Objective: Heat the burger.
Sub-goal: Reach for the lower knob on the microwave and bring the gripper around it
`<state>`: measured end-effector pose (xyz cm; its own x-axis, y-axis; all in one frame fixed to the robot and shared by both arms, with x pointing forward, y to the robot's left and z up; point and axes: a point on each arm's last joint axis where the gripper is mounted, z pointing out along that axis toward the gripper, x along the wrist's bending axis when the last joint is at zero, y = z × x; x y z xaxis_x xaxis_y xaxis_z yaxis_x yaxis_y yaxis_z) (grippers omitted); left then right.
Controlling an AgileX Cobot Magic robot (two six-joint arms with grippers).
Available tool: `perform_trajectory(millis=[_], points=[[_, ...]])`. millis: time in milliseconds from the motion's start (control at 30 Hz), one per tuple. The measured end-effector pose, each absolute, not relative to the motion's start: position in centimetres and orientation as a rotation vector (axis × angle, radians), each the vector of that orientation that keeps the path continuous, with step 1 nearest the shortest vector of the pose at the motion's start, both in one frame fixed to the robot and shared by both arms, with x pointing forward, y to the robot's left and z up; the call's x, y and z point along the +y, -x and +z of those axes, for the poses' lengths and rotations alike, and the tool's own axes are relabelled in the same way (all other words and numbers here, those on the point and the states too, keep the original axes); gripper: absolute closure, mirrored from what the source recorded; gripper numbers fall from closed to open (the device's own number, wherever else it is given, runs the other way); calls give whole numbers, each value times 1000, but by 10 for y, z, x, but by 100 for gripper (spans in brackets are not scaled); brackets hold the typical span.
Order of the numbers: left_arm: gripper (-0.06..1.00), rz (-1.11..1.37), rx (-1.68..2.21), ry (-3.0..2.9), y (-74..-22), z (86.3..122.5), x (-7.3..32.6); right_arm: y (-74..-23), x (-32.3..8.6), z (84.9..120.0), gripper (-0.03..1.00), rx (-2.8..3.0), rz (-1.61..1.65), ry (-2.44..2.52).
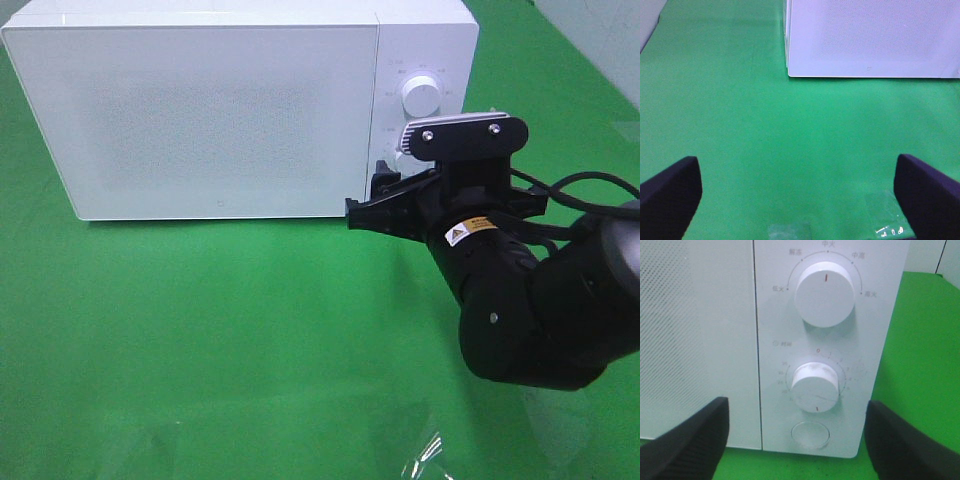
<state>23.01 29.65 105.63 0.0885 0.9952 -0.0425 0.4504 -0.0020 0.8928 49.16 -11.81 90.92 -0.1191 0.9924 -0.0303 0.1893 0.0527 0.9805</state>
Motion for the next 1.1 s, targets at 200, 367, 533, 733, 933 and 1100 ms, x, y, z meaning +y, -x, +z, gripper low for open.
perform_trajectory(millis=[200,367,533,733,933,1100], points=[[-1,863,1474,-1570,-230,1056,297,-510,-120,905,24,1429,1151,-1269],[-1,863,1474,-1570,-230,1056,297,-523,-123,900,24,1410,1136,-1276],[-1,863,1474,-1570,-230,1056,297,-536,-121,895,24,1399,1136,-1271],[-1,863,1474,-1570,-230,1056,297,-545,-117,890,24,1400,1138,-1264],[-1,863,1474,-1570,-230,1056,297,-555,-120,883,24,1403,1132,-1275],[-1,863,1474,-1570,-230,1056,297,-558,-123,881,24,1399,1126,-1288]])
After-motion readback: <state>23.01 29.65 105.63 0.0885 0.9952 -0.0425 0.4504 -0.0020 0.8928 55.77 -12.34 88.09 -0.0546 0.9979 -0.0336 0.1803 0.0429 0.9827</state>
